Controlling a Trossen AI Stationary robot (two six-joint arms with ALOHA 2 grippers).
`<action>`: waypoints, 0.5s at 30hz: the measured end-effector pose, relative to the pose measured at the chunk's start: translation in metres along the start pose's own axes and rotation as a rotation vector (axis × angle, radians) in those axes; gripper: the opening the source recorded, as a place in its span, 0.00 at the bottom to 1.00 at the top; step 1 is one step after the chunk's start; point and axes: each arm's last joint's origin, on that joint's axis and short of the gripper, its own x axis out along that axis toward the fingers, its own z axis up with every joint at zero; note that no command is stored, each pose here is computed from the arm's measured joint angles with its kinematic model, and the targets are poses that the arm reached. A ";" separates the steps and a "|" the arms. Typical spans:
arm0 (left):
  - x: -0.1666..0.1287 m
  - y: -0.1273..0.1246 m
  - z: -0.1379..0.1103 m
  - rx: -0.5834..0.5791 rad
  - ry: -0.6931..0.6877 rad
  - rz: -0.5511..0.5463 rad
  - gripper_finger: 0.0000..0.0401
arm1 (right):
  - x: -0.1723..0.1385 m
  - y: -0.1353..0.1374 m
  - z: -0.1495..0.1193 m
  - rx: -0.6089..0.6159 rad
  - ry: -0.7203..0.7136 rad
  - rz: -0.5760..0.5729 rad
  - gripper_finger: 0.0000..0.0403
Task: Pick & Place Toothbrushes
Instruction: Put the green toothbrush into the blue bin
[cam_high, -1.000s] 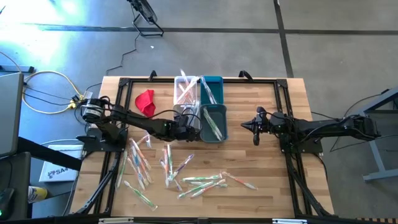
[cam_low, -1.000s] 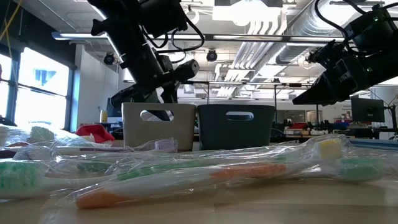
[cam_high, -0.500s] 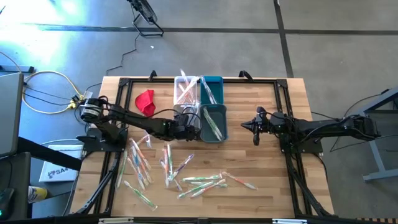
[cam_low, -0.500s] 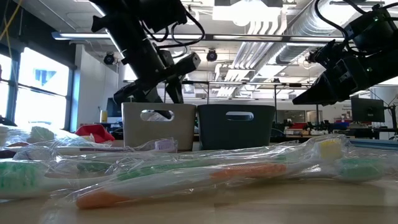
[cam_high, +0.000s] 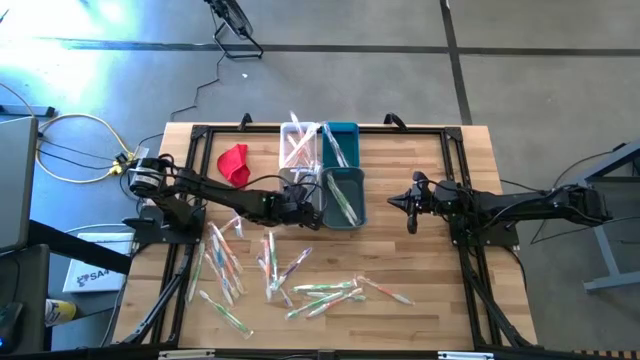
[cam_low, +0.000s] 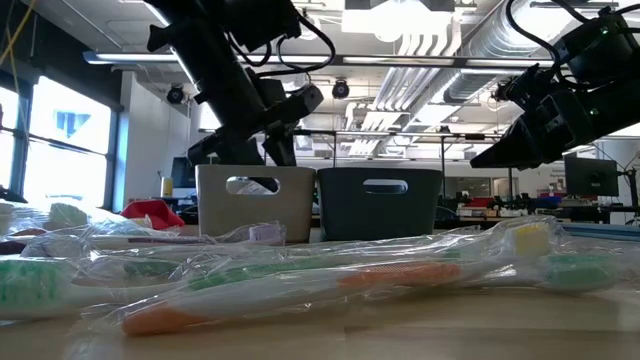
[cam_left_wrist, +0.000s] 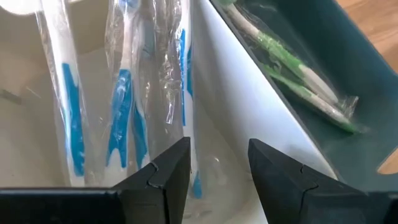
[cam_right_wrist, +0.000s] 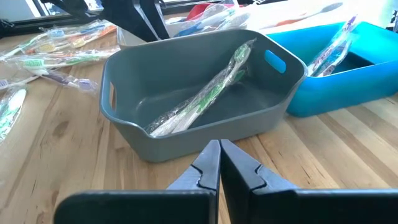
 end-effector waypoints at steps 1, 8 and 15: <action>0.000 0.000 0.000 0.000 0.000 0.000 0.40 | 0.000 0.000 0.000 0.000 0.000 0.000 0.01; -0.013 -0.001 0.009 0.013 -0.018 -0.035 0.40 | 0.000 0.000 0.000 0.000 0.000 0.000 0.01; -0.033 -0.002 0.022 -0.003 -0.057 -0.097 0.40 | 0.000 0.000 0.000 0.000 0.000 0.000 0.01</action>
